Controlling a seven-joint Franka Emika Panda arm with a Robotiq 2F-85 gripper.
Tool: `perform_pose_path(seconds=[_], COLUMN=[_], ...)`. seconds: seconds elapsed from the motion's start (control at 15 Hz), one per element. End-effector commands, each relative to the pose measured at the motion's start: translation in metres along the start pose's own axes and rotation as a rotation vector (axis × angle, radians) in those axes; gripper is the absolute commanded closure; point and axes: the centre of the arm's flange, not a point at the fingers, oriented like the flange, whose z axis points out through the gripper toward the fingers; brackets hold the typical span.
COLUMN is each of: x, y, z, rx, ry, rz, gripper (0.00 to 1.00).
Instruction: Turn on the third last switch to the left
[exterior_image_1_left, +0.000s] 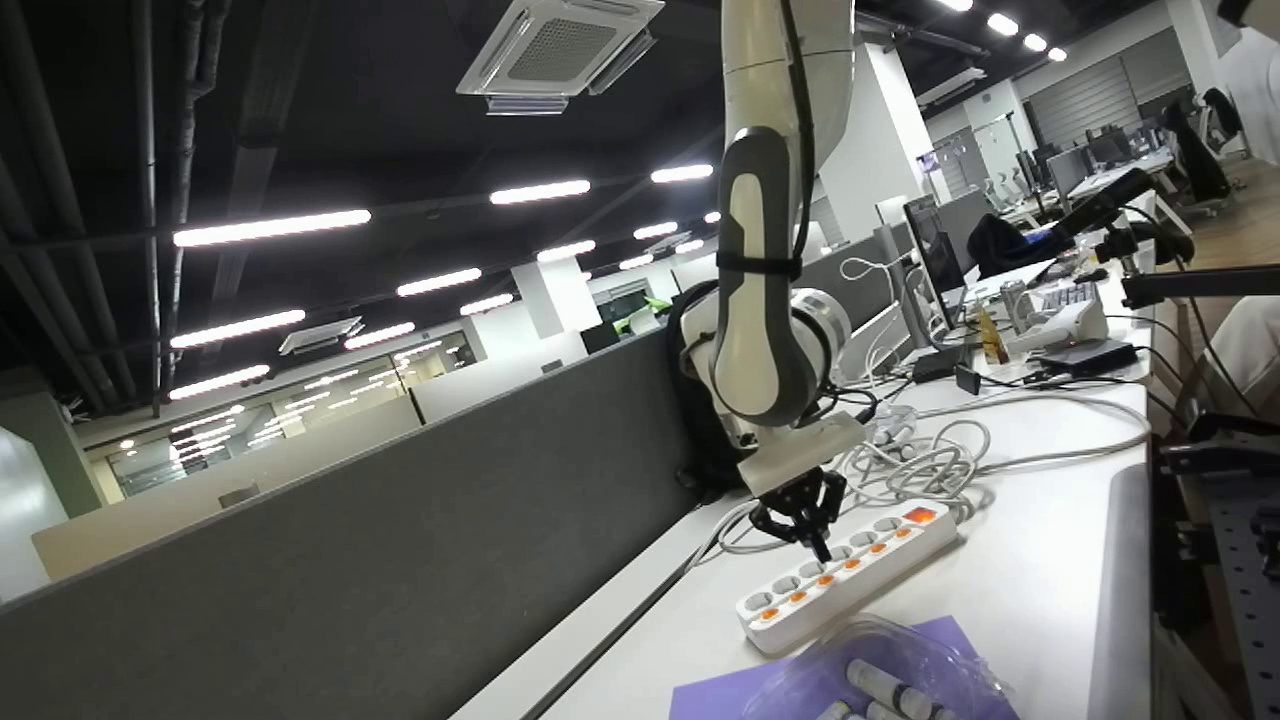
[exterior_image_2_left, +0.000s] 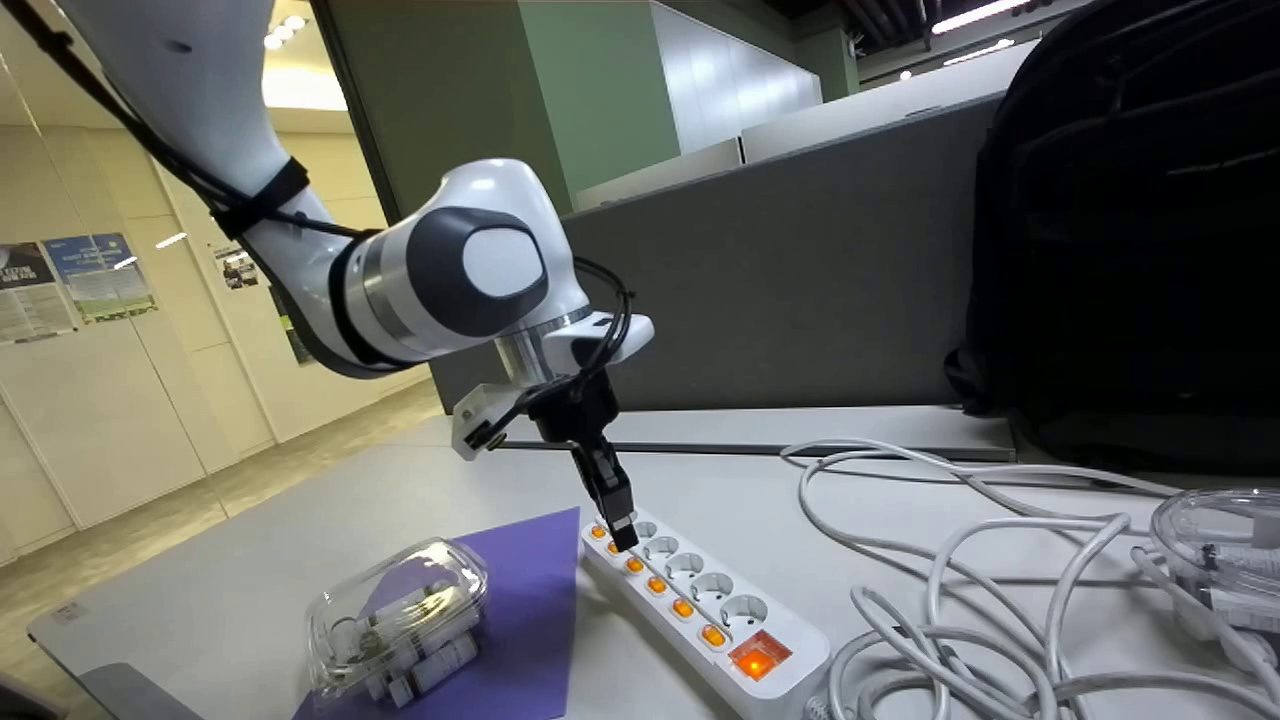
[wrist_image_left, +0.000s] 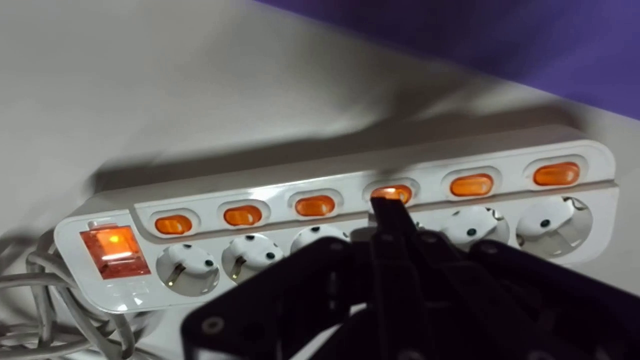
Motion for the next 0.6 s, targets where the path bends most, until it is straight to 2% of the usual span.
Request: perform_pose_path(seconds=[0.0,0.53], x=[0.008,0.012], y=[-0.010,-0.012], z=[0.002,0.016], rx=[0.017,0.018], ry=[-0.003,-0.038], rz=[0.012,0.016], gripper=[1.00,1.00])
